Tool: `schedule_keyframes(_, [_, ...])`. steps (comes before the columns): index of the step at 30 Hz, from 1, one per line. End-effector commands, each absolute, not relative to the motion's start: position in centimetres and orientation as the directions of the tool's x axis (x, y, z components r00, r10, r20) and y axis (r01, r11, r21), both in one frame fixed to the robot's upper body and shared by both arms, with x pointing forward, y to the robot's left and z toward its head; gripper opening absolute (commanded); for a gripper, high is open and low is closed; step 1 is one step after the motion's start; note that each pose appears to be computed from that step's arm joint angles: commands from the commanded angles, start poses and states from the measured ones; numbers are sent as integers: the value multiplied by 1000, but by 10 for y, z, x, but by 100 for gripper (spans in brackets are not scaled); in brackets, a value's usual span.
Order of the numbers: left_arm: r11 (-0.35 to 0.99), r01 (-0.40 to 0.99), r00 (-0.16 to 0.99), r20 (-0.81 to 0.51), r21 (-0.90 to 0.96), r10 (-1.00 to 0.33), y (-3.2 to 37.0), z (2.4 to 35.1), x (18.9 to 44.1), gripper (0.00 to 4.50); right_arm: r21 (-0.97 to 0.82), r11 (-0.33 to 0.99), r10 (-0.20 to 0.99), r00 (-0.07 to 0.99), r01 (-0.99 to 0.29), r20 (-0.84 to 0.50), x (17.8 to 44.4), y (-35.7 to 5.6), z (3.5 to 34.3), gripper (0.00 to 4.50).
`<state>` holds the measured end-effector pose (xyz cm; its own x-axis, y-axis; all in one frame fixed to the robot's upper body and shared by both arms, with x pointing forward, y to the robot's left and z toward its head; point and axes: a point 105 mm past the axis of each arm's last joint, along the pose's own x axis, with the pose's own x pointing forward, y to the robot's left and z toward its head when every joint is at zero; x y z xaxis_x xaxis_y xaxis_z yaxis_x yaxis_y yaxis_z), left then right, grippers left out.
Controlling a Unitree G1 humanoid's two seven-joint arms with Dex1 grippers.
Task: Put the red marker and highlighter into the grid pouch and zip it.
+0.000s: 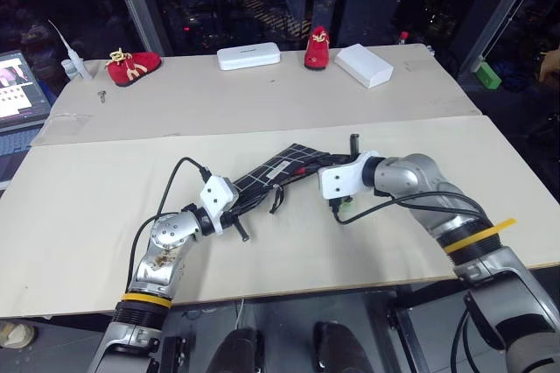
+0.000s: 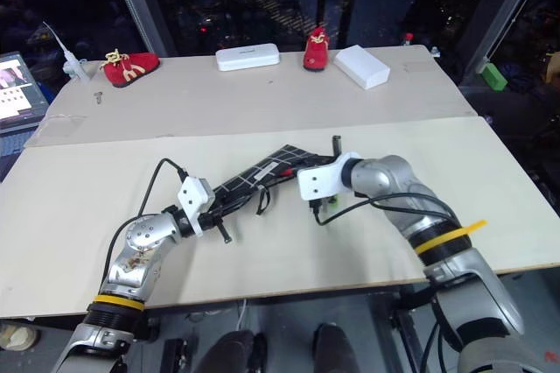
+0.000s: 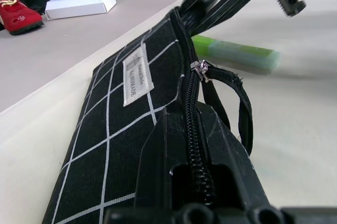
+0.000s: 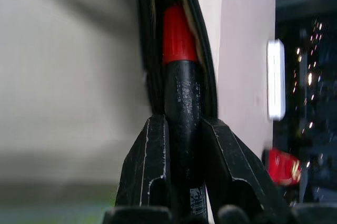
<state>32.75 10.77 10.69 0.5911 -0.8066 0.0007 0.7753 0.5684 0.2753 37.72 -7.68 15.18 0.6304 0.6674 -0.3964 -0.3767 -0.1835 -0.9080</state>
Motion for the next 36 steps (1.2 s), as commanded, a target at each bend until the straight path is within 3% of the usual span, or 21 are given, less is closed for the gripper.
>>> schedule_keyframes(1, [554,774,568,48,307,-821,102,122,330,0,-930,-225,735,576,-289,-357,372,-50,161,49])
schedule_keyframes(8, [552,775,565,55,309,-823,100,124,330,0,-914,-298,785,474,-276,-399,363,-28,144,49])
schedule_keyframes(9, [553,774,566,56,309,-823,101,124,330,0,-912,-297,787,468,-283,-402,363,-27,143,147])
schedule_keyframes(15, [565,765,578,59,308,-814,105,124,330,0,-936,-222,776,531,-274,-340,378,-40,158,349])
schedule_keyframes(19, [567,764,580,56,308,-813,106,124,329,0,-953,-107,759,595,-283,-262,391,-65,184,349])
schedule_keyframes(22, [572,759,587,53,312,-808,108,124,330,0,-786,183,789,566,-590,-241,369,-114,207,349])
schedule_keyframes(25, [590,754,598,67,290,-798,110,126,331,0,-579,266,854,467,-771,-230,337,-123,215,349])
schedule_keyframes(31, [646,730,636,124,223,-761,113,136,337,0,-391,605,664,711,-693,-232,354,-161,216,349])
schedule_keyframes(33, [648,730,638,125,218,-760,113,137,337,0,-301,724,554,783,-621,-283,364,-172,205,349])
schedule_keyframes(36, [644,733,635,120,220,-763,111,136,336,0,-220,791,448,785,-571,-428,363,-167,164,349])
